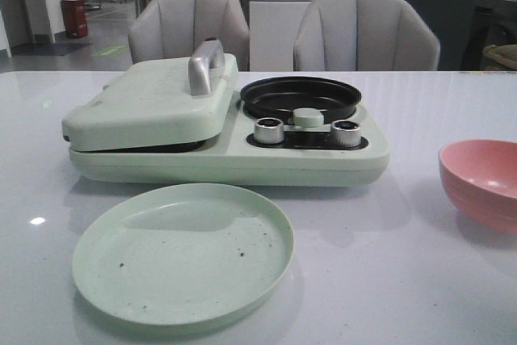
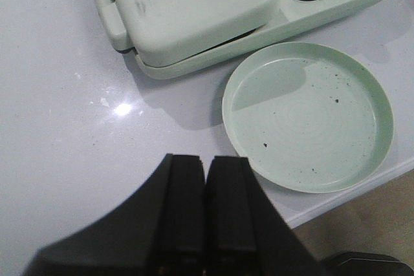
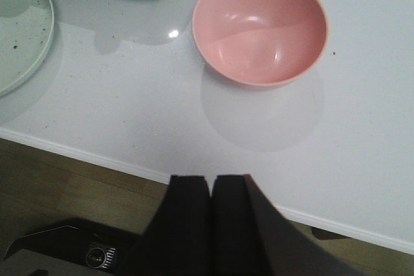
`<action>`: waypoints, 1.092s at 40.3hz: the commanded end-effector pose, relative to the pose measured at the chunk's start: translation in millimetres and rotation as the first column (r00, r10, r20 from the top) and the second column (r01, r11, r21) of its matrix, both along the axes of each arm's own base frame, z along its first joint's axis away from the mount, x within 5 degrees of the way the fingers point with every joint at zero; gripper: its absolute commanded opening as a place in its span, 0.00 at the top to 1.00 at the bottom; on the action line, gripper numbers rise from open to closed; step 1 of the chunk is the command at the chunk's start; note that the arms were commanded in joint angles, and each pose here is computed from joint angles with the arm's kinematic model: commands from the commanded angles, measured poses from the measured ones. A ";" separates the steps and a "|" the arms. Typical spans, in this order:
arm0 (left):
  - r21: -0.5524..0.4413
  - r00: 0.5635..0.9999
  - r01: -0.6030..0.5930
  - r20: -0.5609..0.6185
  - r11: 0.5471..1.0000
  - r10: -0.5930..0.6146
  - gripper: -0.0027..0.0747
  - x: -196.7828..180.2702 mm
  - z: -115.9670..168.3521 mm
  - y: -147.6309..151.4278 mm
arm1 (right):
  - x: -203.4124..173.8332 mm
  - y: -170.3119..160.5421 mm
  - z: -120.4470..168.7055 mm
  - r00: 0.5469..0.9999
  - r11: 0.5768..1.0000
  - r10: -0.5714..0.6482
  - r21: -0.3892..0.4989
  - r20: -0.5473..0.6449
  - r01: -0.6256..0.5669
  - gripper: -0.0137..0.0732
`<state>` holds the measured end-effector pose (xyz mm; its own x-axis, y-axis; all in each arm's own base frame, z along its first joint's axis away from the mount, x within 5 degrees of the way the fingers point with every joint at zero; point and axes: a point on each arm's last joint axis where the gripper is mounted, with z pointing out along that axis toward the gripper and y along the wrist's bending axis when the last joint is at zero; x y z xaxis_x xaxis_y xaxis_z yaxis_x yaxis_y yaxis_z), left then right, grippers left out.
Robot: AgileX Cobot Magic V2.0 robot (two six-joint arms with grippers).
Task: Make breakfast with bread and shrimp
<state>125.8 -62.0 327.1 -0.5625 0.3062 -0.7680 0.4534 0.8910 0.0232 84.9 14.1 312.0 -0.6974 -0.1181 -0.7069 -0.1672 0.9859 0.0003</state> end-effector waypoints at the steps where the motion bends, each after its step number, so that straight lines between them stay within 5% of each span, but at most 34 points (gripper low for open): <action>1: -0.048 0.997 0.000 0.081 0.999 0.004 0.84 3.2 13.6 -2.2 | 4.1 0.8 12.1 0.996 1.000 0.000 0.015 0.088 -0.001 0.80; 13: -0.051 0.996 0.000 0.087 0.999 0.004 0.84 2.2 13.9 -1.7 | 4.1 0.8 12.1 0.996 1.000 0.000 0.015 0.088 -0.001 0.80; 23: -0.076 0.972 -0.086 0.212 0.993 0.101 0.84 -19.0 22.0 22.7 | 3.9 0.8 11.9 0.996 1.000 0.000 0.015 0.086 -0.001 0.80; 32: -0.201 0.873 -0.207 0.403 0.957 0.274 0.84 -49.1 -4.5 46.8 | 3.9 0.8 11.9 0.996 1.000 0.000 0.015 0.086 -0.001 0.80; 44: -0.331 0.766 -0.305 0.471 0.893 0.437 0.84 -74.1 -77.3 57.7 | 3.9 0.8 11.9 0.996 1.000 0.000 0.015 0.086 -0.001 0.80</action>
